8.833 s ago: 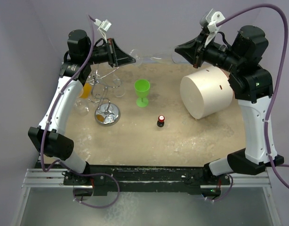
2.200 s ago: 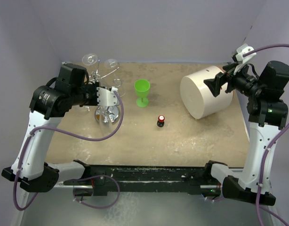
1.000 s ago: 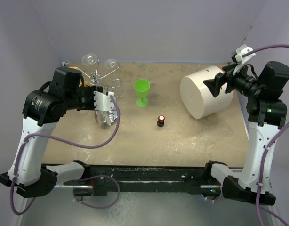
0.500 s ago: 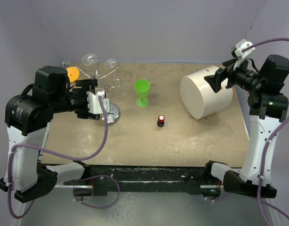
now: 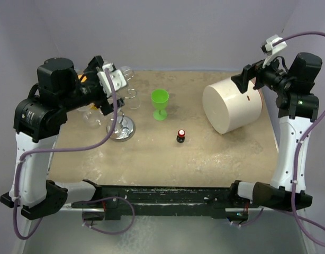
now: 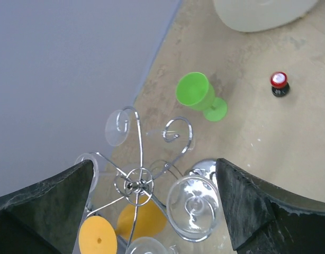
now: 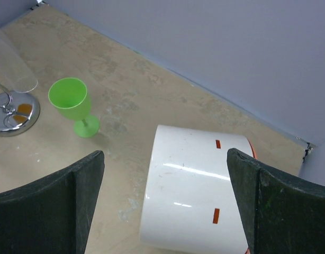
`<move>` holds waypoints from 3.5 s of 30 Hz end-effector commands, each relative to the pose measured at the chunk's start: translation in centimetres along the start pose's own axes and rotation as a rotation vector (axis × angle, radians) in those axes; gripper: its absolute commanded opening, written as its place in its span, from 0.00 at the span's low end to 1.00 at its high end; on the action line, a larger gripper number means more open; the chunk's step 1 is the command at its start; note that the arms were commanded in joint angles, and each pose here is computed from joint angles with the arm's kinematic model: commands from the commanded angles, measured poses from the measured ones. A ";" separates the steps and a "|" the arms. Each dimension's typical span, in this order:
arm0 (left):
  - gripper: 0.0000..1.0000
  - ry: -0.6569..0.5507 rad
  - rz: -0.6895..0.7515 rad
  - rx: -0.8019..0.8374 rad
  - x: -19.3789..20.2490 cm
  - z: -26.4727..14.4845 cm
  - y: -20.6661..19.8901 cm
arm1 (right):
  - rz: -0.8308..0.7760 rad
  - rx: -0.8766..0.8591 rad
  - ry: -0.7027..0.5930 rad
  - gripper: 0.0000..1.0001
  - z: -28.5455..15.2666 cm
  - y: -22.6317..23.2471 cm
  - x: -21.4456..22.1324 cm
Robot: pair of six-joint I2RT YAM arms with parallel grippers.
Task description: Place the wine glass upside down on the wine glass rack
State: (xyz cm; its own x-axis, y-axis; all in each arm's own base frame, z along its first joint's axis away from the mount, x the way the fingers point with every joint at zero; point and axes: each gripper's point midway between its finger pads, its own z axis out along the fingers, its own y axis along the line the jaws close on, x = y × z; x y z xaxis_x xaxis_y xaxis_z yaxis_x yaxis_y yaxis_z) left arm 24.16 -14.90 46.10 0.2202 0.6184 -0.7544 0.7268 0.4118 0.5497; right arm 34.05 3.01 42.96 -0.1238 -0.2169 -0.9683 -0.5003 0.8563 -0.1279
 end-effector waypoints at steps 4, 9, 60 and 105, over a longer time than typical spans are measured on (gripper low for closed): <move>0.99 0.019 -0.265 -0.465 1.1 0.3 9.5 | 0.020 -0.040 -0.098 1.00 1.5 -0.9 -3.4; 0.99 0.026 -0.347 -0.583 2.2 -0.7 12.4 | 0.021 -0.097 -0.091 1.00 3.7 0.1 -3.4; 0.99 0.157 -0.374 -0.843 6.3 -6.4 17.3 | -0.128 -0.292 0.583 0.35 28.7 19.7 15.9; 0.97 -0.266 -0.565 -0.106 -3.2 8.7 9.1 | -0.216 -0.070 -0.174 0.00 11.1 11.7 -13.5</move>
State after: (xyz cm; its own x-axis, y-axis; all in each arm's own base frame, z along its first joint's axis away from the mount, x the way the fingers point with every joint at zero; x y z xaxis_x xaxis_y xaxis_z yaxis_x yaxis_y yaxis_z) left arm 36.07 -16.37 48.25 -0.0430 0.2130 -0.9761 0.6567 0.7423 0.1330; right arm 41.45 21.63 45.19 -0.0326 -0.3943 -0.9184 -0.5875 0.7509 -0.3015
